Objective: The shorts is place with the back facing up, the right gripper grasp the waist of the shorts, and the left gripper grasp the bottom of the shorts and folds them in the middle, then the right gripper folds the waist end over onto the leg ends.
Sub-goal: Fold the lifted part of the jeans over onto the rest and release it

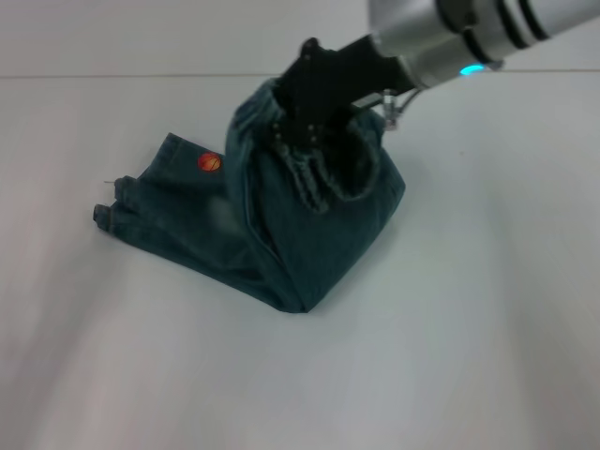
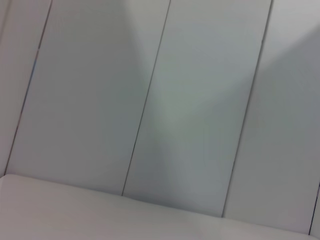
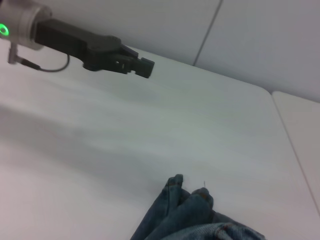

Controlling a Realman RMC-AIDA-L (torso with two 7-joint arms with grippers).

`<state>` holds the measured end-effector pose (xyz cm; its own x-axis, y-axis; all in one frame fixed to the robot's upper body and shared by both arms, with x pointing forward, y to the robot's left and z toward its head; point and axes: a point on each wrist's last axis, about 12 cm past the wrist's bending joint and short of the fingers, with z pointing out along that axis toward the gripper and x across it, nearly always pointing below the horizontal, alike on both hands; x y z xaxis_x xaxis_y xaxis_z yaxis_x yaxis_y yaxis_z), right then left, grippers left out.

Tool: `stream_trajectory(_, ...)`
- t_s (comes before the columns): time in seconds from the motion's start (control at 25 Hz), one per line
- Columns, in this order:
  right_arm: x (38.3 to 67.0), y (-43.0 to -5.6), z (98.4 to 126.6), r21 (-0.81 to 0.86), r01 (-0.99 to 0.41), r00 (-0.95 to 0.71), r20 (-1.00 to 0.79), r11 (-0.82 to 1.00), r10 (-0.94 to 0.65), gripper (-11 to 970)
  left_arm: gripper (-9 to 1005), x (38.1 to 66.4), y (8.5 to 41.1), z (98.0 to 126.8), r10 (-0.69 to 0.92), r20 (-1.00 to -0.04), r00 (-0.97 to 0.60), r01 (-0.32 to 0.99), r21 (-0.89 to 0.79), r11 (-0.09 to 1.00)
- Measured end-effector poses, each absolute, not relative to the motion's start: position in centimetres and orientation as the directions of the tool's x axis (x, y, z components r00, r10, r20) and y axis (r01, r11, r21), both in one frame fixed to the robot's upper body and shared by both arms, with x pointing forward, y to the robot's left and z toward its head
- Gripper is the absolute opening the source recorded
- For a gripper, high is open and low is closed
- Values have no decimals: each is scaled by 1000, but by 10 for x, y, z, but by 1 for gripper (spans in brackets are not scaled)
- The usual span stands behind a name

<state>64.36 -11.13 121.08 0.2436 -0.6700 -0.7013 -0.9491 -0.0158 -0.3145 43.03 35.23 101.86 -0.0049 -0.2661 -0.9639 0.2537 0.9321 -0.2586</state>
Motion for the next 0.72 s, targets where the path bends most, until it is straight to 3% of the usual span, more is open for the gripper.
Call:
stream_trajectory(0.36,644,-60,1195,-380,-908,379,-575,-173,-725,154,57,403,360,1011,-277,-961,-17,204,-274,940)
stream_trajectory(0.72,640,-41,1180,-505,-843,466,-511,-186,-722,157,59,404,355,1008,-275,-960,-49,225,-278,934)
